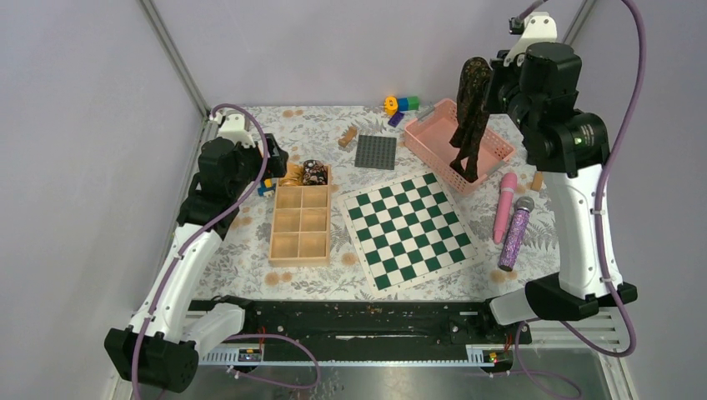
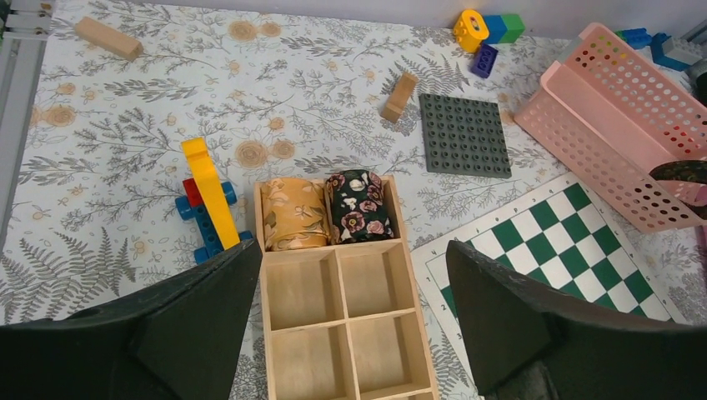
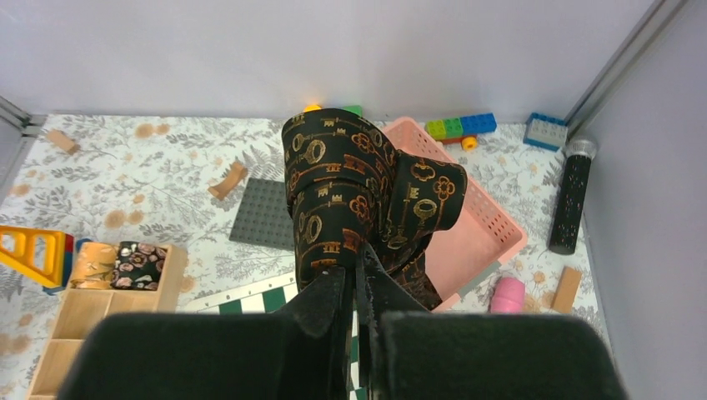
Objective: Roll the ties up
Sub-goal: Flatten out the tie at the center of the board.
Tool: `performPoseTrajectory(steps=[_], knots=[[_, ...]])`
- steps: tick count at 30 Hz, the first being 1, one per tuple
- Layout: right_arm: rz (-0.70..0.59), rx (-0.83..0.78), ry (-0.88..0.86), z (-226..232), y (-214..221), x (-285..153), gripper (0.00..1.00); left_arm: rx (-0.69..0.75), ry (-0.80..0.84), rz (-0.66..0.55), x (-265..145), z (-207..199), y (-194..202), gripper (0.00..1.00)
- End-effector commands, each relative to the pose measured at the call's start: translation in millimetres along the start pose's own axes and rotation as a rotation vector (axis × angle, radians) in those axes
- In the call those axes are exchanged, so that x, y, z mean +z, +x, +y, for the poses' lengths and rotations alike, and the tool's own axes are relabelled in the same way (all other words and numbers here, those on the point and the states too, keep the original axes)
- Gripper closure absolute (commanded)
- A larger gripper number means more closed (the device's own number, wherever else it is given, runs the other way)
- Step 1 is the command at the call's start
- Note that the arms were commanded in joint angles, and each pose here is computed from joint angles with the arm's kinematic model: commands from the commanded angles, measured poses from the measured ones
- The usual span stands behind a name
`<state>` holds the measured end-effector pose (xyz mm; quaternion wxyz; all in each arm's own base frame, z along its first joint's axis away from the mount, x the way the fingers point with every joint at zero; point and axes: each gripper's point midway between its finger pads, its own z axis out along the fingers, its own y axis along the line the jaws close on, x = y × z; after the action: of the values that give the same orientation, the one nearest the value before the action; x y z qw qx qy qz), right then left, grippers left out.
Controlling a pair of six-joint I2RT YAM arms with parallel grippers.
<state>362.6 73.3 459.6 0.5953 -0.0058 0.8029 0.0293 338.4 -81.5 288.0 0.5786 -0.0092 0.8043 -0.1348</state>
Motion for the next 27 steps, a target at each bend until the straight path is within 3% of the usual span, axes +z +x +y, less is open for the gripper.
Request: performPoseTrajectory(steps=[1,19,27], knots=[[-0.104,-0.017,-0.012,2.4,-35.2,-37.4,1.0,-0.002,0.066,-0.068,-5.8,-12.9,-15.5,0.15],[-0.224,0.052,-0.266,37.8,-72.0,-101.8,1.0,0.0,0.182,-0.071,-8.4,-33.7,-16.5,0.14],[-0.189,0.149,-0.402,61.5,-67.4,-114.3,1.0,0.048,0.399,-0.157,-23.9,-85.9,-11.3,0.1]])
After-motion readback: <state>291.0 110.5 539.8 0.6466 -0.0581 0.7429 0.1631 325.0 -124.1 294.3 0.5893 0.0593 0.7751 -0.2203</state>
